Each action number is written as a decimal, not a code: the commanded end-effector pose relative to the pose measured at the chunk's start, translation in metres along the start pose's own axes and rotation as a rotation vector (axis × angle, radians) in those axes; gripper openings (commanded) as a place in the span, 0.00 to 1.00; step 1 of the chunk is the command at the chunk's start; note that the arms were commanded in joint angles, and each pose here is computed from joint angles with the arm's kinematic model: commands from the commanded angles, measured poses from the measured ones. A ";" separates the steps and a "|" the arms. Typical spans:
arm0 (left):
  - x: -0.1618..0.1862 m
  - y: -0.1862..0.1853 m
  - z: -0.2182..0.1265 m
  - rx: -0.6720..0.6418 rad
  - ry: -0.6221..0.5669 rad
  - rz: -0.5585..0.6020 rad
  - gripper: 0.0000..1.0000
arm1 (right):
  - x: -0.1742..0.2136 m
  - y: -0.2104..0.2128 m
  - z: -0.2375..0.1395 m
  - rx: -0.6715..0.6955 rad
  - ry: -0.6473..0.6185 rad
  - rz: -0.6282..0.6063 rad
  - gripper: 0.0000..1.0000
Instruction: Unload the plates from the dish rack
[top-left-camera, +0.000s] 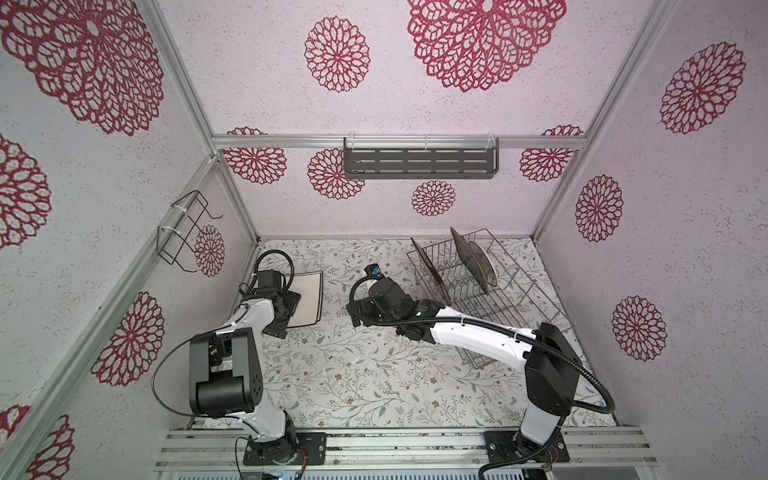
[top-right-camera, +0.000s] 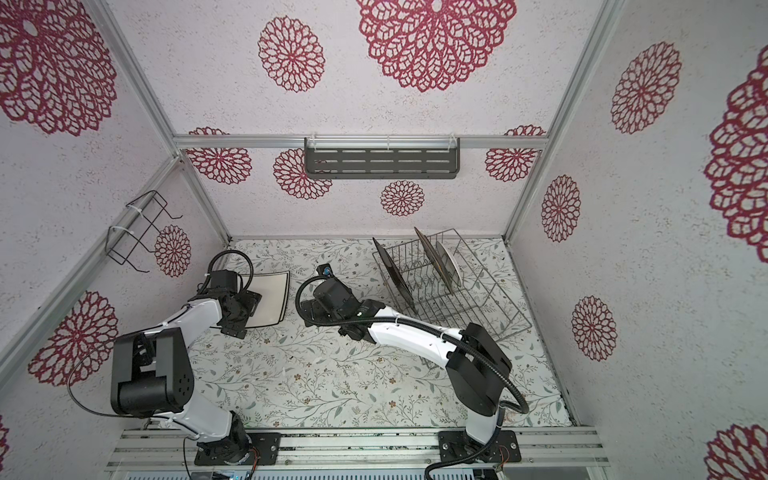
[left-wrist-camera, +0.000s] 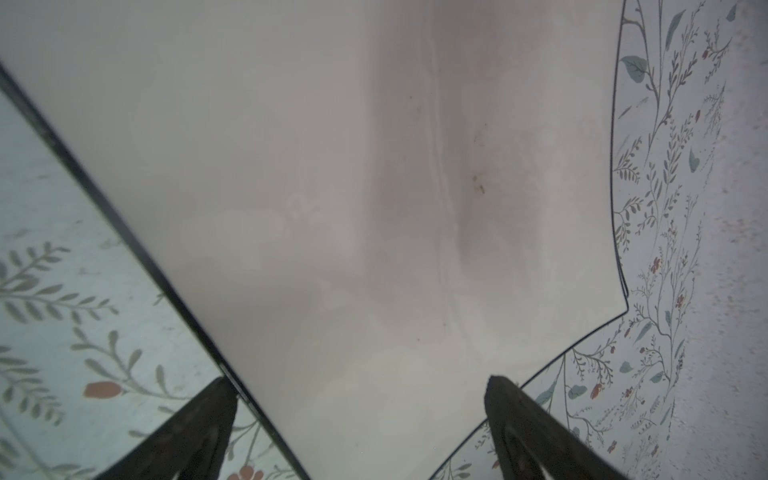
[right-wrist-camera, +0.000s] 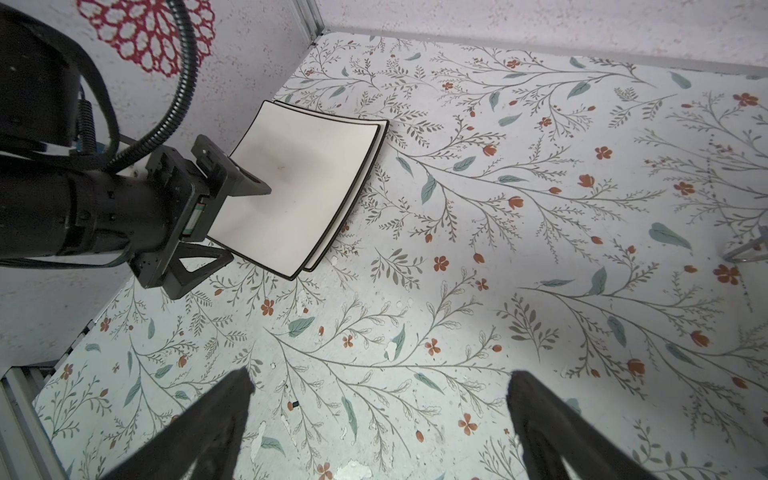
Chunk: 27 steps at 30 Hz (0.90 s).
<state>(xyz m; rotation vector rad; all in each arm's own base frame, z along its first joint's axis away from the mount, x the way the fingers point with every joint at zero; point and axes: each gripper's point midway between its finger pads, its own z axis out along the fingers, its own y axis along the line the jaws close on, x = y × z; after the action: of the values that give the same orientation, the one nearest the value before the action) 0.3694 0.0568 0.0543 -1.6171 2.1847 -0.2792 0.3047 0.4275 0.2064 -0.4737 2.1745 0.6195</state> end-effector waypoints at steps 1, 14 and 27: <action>-0.002 -0.018 -0.002 0.046 0.004 0.038 0.97 | -0.026 0.007 -0.019 -0.014 -0.073 0.004 0.99; -0.004 -0.006 -0.019 0.042 -0.038 0.050 0.97 | -0.027 0.005 -0.023 -0.009 -0.077 0.015 0.99; -0.055 -0.001 -0.079 0.056 -0.235 0.302 0.97 | -0.027 0.001 -0.029 0.007 -0.070 0.021 0.99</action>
<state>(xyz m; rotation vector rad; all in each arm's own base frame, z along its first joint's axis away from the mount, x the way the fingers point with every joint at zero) 0.3496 0.0827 0.1169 -1.3388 2.1530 -0.1615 0.3053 0.4237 0.2039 -0.4671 2.1849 0.5953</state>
